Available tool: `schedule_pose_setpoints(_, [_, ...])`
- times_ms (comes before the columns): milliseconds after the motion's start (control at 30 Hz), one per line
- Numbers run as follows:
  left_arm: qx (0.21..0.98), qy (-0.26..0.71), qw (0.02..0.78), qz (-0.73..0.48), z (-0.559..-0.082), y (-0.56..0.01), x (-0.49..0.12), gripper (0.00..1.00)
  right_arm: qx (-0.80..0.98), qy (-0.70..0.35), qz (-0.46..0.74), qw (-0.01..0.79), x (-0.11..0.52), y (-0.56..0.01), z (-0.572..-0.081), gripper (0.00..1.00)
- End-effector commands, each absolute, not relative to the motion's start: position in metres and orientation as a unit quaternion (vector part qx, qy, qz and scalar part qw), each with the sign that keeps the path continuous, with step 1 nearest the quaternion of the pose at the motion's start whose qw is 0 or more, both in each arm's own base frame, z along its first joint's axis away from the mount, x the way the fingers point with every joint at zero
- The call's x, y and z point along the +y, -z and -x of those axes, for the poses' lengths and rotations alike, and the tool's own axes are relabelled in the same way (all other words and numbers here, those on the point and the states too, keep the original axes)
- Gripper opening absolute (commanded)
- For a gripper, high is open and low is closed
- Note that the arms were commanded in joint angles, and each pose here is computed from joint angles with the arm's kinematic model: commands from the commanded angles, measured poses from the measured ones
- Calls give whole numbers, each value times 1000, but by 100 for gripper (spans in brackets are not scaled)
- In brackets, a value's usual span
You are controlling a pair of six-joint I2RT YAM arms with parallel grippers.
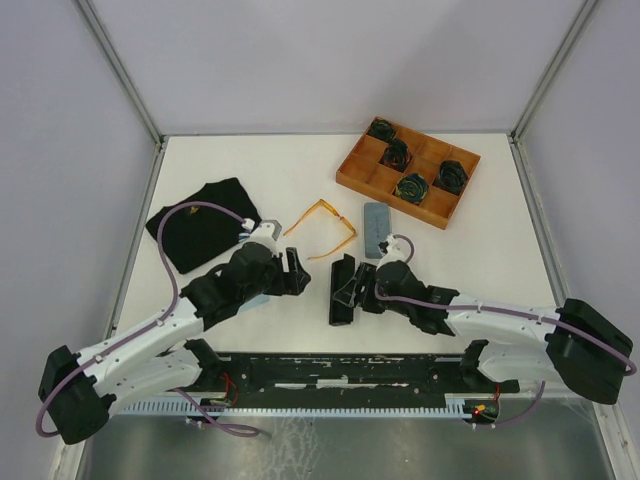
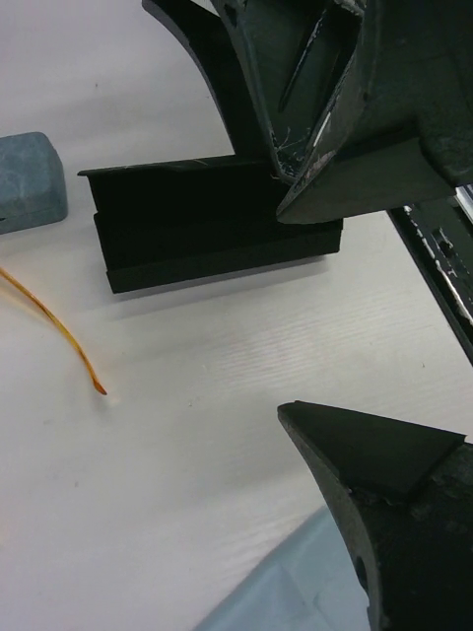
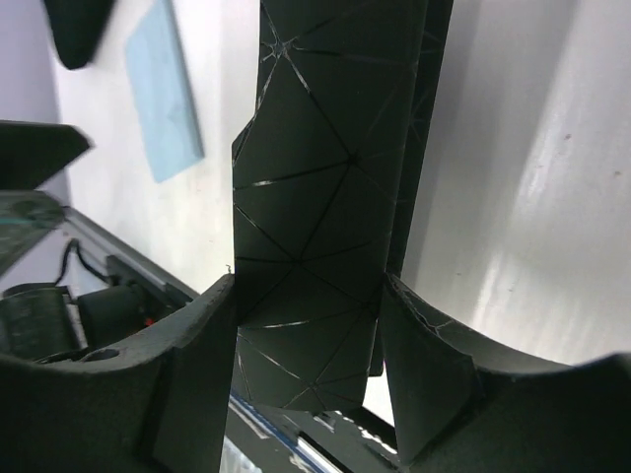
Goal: Organize the sunglasses
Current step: Pick up the sunglasses case from the center of the board.
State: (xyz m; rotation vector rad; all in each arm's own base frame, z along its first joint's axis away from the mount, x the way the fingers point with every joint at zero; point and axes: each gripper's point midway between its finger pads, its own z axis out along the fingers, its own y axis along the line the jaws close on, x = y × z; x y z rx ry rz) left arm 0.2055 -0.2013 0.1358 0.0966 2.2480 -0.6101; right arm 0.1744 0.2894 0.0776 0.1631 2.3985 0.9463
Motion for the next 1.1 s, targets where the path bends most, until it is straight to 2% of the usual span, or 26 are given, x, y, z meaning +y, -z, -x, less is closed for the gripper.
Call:
schedule_pose_setpoints(0, [857, 323, 400, -26, -215, -155, -236, 80, 806, -488, -97, 321, 315, -145, -188, 31])
schedule_pose_setpoints(267, [860, 345, 374, -42, -217, -135, -260, 78, 759, -544, -103, 343, 314, -171, -187, 28])
schedule_pose_setpoints(500, [863, 344, 367, -45, -219, -123, -264, 66, 733, -575, -107, 348, 312, -179, -184, 27])
schedule_pose_setpoints(833, [865, 350, 355, -62, -216, -116, -273, 56, 691, -621, -96, 358, 315, -202, -180, 26])
schedule_pose_setpoints(967, [864, 349, 358, -64, -218, -117, -274, 49, 685, -628, -94, 356, 317, -207, -179, 27])
schedule_pose_setpoints(1067, [863, 346, 362, -64, -219, -118, -274, 37, 683, -632, -91, 355, 318, -209, -178, 35])
